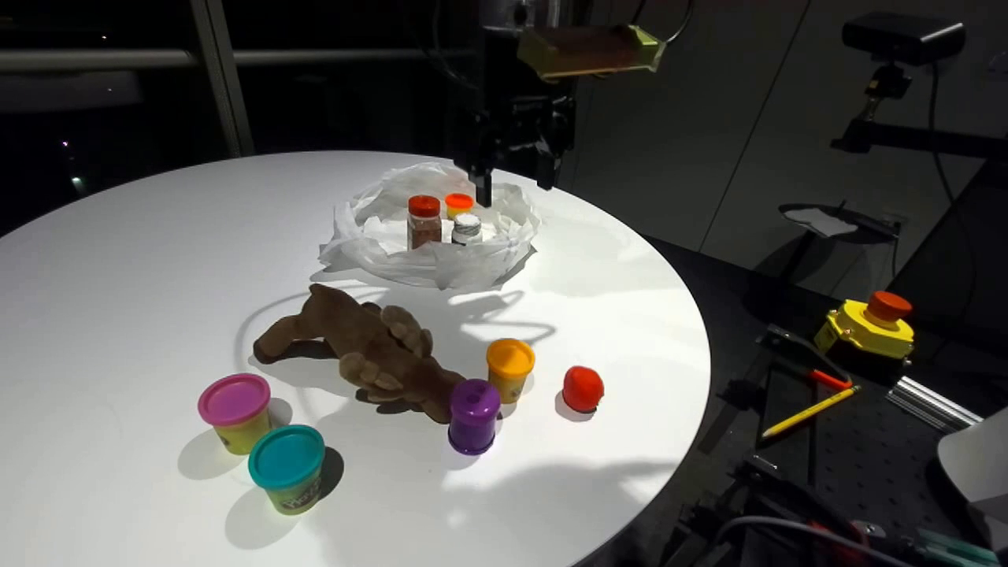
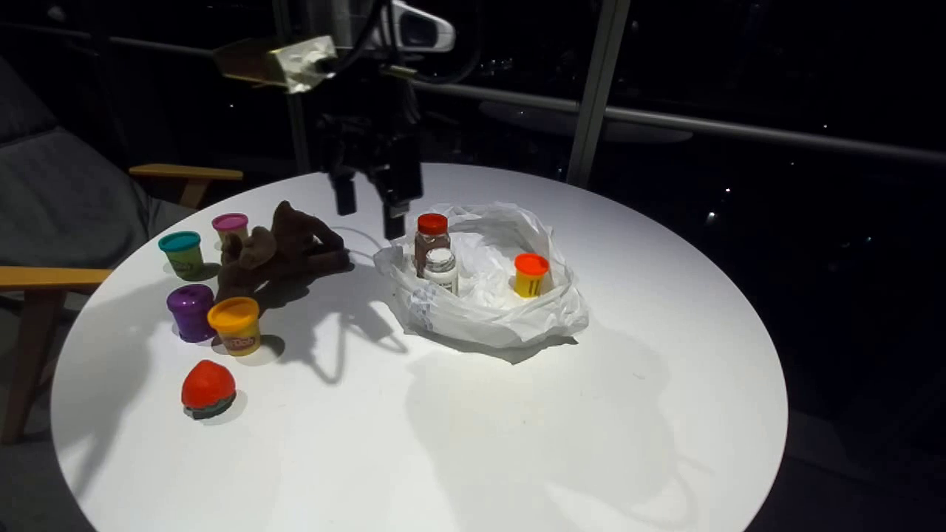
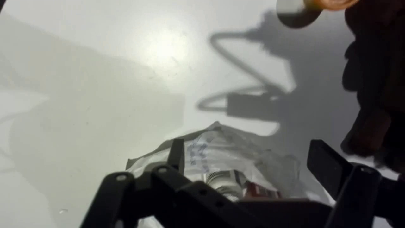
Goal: Put all the objects on the table in the plastic bag
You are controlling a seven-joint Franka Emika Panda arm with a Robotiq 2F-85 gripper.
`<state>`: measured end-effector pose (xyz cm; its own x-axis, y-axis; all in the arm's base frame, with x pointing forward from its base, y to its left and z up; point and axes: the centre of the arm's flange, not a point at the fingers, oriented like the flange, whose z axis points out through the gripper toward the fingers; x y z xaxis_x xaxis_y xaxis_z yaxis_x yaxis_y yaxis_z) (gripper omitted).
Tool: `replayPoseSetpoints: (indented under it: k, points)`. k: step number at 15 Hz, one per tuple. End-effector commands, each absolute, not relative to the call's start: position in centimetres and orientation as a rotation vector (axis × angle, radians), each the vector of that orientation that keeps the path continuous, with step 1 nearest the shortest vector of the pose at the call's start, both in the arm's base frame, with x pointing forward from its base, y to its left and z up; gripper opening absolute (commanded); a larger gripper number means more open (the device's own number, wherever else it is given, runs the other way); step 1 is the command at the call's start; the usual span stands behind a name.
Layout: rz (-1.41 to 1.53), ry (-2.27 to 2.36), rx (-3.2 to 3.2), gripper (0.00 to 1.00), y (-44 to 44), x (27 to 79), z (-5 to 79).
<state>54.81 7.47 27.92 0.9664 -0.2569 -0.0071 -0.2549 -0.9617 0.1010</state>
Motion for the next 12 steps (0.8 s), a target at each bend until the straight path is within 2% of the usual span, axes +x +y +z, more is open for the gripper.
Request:
replayPoseSetpoints:
  k: [1,6,12]
  points:
    - [0.005,-0.123,3.066,1.0,13.3,46.8,26.4]
    - [0.1,0.098,3.141,1.0,18.7,40.7,23.5]
    - [0.169,0.246,3.185,1.0,19.9,39.2,21.1]
